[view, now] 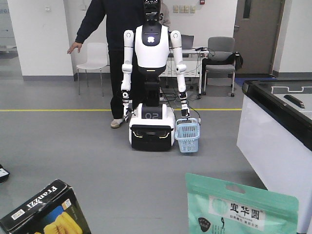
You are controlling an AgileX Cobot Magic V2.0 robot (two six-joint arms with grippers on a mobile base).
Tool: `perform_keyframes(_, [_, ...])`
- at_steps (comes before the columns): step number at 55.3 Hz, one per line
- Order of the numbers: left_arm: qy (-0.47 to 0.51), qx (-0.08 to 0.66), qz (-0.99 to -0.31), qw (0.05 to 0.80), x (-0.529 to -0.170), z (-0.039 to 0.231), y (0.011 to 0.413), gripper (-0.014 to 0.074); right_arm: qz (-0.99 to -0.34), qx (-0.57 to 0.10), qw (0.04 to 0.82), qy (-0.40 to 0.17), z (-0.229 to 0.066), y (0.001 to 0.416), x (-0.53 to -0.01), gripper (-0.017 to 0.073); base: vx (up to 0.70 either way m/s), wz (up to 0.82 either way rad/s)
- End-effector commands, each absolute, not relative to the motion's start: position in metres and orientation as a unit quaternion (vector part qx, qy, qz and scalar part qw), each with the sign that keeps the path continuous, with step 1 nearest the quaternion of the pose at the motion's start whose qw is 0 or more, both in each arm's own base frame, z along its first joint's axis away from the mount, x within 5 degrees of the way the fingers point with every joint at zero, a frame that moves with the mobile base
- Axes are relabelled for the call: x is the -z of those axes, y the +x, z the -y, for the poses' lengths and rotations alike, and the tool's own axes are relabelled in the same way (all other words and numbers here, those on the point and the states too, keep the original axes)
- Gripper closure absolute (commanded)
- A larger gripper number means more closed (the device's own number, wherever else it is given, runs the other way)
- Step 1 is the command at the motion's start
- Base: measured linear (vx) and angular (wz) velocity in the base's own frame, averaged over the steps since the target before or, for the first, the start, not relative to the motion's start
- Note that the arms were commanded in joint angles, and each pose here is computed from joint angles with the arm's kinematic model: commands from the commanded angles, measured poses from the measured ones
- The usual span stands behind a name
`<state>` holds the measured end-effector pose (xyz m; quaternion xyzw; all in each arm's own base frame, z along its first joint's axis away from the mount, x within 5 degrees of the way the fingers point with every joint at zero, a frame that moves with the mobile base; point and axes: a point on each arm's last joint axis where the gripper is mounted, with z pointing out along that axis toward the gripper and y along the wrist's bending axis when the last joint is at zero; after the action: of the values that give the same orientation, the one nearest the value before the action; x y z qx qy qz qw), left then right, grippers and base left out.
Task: Pick snacks and fruit into basket
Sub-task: 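Drive the base toward the other robot holding both items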
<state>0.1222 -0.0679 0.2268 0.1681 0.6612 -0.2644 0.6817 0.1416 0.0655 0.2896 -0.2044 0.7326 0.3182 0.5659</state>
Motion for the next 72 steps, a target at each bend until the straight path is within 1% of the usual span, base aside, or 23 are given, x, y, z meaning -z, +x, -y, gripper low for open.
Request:
perform_keyframes(1, [0.16,0.287,-0.617,0.715,-0.2433,0.0693,0.1226,0.0594,-0.709,-0.335,0.589,-0.196,-0.0662,0.1419,-0.3052,0.0568,0.44,-0.02])
perform_keyframes(39, [0.16,0.287,-0.617,0.715,-0.2433,0.0693,0.1226,0.0594,-0.708,-0.336,0.589,-0.197,-0.0663,0.1417,-0.3053,0.0568,0.49,0.02])
perform_keyframes(72, [0.16,0.287,-0.617,0.715,-0.2433,0.0693,0.1226,0.0594,-0.708,-0.336,0.589,-0.197,-0.0663,0.1417,-0.3053,0.0568,0.51,-0.05])
